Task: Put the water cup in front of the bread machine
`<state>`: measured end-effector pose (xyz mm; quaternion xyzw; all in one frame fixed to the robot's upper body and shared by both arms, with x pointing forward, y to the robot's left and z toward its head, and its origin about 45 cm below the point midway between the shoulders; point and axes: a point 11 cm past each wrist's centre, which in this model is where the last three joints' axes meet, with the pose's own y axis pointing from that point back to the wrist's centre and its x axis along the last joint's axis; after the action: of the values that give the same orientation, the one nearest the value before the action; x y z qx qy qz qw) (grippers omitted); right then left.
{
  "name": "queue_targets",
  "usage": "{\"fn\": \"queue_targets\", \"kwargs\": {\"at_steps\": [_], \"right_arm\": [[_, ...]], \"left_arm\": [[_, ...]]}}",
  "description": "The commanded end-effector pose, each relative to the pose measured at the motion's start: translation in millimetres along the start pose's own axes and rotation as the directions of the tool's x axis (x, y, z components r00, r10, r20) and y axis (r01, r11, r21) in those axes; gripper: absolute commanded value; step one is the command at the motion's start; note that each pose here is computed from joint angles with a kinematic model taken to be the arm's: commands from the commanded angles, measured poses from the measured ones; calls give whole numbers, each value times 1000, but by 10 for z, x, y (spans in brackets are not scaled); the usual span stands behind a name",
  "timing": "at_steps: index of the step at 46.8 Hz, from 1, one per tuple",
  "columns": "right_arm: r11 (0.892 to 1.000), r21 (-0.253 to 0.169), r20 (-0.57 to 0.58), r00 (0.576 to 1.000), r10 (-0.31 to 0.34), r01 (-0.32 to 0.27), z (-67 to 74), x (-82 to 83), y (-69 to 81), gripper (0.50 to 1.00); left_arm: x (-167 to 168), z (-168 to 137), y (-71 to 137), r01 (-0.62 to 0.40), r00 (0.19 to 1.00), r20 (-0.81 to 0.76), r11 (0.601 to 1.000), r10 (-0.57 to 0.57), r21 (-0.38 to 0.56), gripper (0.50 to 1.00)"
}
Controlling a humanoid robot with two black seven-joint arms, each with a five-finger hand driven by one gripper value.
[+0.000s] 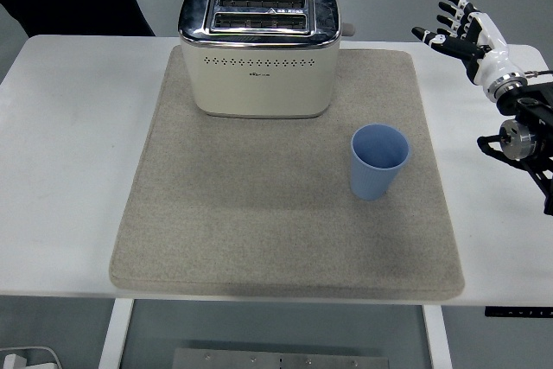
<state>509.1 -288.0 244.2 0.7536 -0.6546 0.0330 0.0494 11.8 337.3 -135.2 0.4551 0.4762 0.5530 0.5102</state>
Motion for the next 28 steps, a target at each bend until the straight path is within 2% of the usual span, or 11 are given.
{"fn": "queue_targets", "kwargs": {"at_steps": [1,28], "right_arm": [[1000,-1,-1,1000,2,-2,1,2,0,938],[1000,0,2,1000,-4,4,0,-7,0,938]], "left_arm": [[1,1,0,-1,1000,1,1000,1,-1,1000],[-9,3,0,2,1000,-1,1000,-2,-9,1000]]}}
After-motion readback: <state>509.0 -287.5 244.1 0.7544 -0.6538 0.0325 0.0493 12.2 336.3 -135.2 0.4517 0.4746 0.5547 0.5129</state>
